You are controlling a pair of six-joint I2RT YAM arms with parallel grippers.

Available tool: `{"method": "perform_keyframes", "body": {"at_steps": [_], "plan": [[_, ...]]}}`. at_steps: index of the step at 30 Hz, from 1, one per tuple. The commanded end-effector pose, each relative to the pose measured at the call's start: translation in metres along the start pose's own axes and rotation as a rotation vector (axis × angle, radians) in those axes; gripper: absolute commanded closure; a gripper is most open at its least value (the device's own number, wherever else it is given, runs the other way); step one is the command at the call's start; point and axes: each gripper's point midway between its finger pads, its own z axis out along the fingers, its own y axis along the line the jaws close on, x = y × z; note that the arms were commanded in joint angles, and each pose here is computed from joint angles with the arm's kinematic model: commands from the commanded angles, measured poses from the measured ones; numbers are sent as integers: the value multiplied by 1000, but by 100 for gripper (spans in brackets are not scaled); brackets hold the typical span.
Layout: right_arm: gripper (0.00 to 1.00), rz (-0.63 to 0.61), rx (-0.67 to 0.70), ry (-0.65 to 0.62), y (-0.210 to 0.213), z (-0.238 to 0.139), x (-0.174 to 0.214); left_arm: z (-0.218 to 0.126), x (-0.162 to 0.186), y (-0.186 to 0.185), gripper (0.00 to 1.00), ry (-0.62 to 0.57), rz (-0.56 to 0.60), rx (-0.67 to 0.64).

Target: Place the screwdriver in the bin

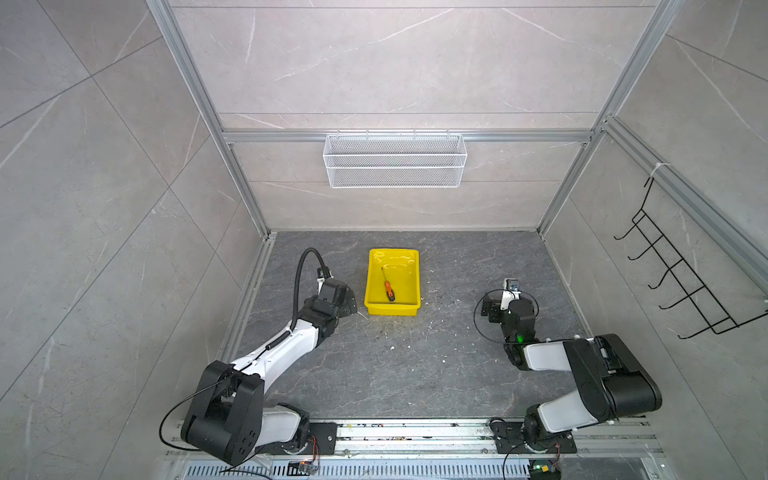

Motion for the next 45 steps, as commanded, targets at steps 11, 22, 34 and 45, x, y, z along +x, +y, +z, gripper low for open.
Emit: {"method": "perform_keyframes", "body": {"at_steps": [11, 22, 34, 45], "plan": [[1, 2, -32, 5, 6, 3, -3, 19, -14, 64, 0, -355, 263, -191], [1, 2, -31, 5, 6, 3, -3, 45, -9, 84, 0, -332, 200, -197], [1, 2, -32, 5, 6, 3, -3, 55, 6, 106, 0, -338, 44, -55], [1, -22, -121, 17, 20, 4, -2, 57, 7, 104, 0, -325, 51, -47]]}}
